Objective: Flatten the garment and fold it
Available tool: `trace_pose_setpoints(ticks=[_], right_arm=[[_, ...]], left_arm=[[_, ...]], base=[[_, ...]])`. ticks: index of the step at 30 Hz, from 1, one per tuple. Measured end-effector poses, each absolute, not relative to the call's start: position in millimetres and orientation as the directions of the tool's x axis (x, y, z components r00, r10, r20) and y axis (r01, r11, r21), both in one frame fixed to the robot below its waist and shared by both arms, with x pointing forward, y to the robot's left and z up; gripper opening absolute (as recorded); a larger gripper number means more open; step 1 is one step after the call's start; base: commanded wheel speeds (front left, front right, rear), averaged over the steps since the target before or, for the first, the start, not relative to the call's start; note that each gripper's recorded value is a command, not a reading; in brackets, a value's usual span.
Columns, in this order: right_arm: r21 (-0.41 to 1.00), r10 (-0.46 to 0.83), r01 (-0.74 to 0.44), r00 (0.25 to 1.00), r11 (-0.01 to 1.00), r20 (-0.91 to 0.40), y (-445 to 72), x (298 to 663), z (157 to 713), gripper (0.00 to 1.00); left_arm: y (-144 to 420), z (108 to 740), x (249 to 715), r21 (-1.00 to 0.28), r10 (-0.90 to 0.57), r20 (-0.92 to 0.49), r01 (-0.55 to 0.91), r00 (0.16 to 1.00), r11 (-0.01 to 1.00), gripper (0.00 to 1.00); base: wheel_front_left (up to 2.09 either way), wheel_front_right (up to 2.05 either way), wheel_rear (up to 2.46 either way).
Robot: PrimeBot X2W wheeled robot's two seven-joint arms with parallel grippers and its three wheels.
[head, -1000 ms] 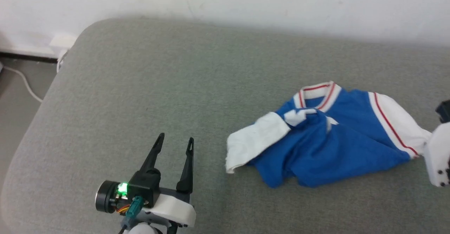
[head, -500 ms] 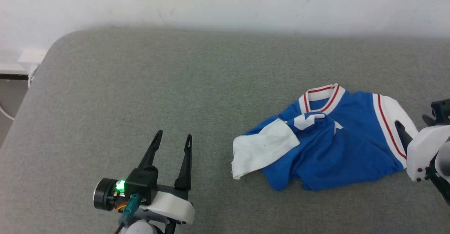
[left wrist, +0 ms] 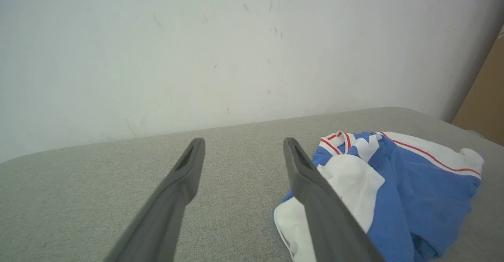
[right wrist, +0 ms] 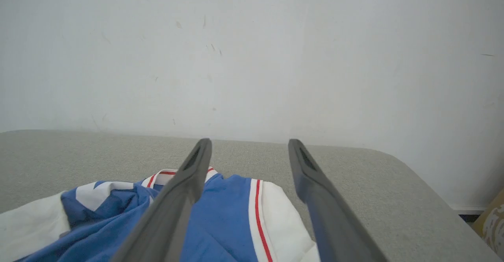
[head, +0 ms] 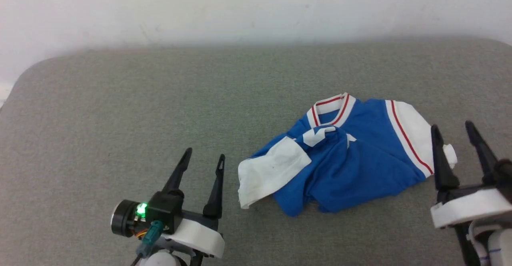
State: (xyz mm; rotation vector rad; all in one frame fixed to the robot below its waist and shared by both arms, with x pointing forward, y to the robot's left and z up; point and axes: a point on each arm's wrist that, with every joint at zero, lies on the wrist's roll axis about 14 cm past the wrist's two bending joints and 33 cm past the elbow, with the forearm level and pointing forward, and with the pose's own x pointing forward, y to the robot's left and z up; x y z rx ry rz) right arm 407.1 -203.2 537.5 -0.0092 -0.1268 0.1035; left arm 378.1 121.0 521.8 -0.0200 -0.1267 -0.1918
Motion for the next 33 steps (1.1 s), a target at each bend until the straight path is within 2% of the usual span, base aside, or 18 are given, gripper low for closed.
trace_pose_setpoints(ticks=[4,8,13,19,27,28,29,33], right_arm=[[0.046,0.040,-0.046,0.992,0.998,0.121,-208,395,525,1.00],[0.059,-0.001,-0.005,0.995,0.998,0.096,-216,393,513,1.00],[0.066,-0.021,0.017,0.998,0.998,0.053,-220,394,498,1.00],[0.073,-0.040,0.039,0.999,0.997,0.007,-225,397,481,1.00],[0.081,-0.046,0.050,0.997,0.995,-0.060,-224,400,457,1.00],[0.082,-0.044,0.050,0.997,0.995,-0.065,-224,401,455,1.00],[0.083,-0.044,0.050,0.997,0.995,-0.070,-224,401,453,1.00],[0.085,-0.050,0.057,0.995,0.995,-0.081,-224,399,449,1.00]], left_arm=[[92,500,377,0.041,-0.329,0.054,0.327,0.943,0.944,1.00],[60,455,372,0.066,-0.464,-0.188,0.482,0.866,0.874,1.00],[36,438,381,0.142,-0.535,-0.379,0.619,0.755,0.773,1.00],[41,405,386,0.152,-0.483,-0.620,0.698,0.618,0.700,1.00],[46,388,398,0.118,-0.406,-0.764,0.727,0.502,0.676,1.00],[46,387,399,0.103,-0.404,-0.774,0.727,0.488,0.679,0.53],[45,387,399,0.087,-0.405,-0.782,0.726,0.474,0.682,0.00],[45,392,400,-0.006,-0.438,-0.781,0.696,0.445,0.718,0.00]], base=[[0.00,0.00,0.00],[0.00,0.00,0.00],[0.00,0.00,0.00],[0.00,0.00,0.00],[0.00,0.00,0.00],[0.00,0.00,0.00],[0.00,0.00,0.00],[0.00,0.00,0.00]])
